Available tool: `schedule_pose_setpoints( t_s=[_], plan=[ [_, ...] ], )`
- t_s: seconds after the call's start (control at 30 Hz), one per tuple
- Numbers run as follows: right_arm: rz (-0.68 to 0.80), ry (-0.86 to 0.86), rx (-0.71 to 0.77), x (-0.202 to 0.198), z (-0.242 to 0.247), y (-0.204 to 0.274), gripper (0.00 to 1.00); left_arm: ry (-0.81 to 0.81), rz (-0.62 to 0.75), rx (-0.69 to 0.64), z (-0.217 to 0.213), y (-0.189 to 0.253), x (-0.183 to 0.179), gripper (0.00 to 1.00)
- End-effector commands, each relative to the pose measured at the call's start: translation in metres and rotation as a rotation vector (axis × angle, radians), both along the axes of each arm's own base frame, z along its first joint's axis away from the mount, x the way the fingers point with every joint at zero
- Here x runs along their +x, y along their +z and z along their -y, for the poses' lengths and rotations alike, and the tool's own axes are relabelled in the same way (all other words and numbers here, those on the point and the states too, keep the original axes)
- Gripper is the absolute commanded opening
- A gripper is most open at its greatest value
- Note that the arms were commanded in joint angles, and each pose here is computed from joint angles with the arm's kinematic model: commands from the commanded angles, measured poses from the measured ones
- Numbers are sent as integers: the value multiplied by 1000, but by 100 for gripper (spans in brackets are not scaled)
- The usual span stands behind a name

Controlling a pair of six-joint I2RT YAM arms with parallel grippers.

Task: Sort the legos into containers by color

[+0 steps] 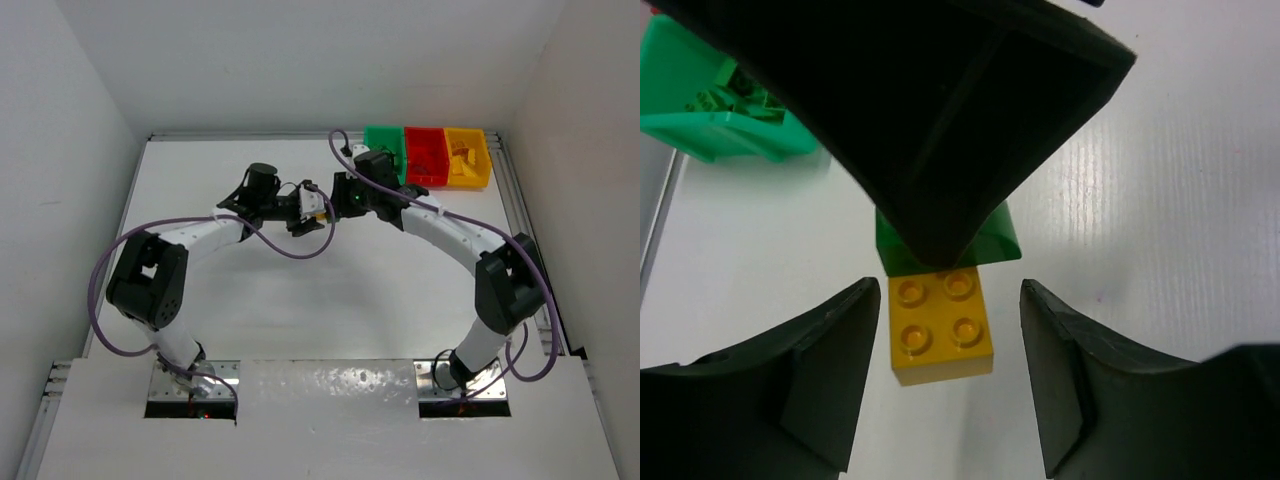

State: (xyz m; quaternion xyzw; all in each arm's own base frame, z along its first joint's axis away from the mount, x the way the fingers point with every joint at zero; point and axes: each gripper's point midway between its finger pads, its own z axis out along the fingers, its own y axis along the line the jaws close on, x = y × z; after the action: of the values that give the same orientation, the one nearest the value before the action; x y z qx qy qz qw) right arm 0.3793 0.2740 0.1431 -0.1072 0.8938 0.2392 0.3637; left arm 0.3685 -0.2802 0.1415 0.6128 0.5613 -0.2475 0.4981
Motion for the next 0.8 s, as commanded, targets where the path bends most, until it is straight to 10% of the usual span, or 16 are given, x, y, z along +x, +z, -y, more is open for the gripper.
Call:
schedule_pose_setpoints(
  t_s=[0.0,0.17,0.33,0.53,0.77],
  plan=[
    [68,26,45,14,-13,26,0,-65,24,-38,15,17,-1,55],
    [64,24,60,15,-16,27,0,-53,27,-42,15,16,1,47],
    [37,24,85,15,-15,25,0,52,0,-79,13,22,13,0],
    [14,-115,247,54,30,47,0,234,-16,60,-16,-17,31,0],
    [225,-171,53,113,76,102,0,391,-10,176,-50,-36,46,0]
  ],
)
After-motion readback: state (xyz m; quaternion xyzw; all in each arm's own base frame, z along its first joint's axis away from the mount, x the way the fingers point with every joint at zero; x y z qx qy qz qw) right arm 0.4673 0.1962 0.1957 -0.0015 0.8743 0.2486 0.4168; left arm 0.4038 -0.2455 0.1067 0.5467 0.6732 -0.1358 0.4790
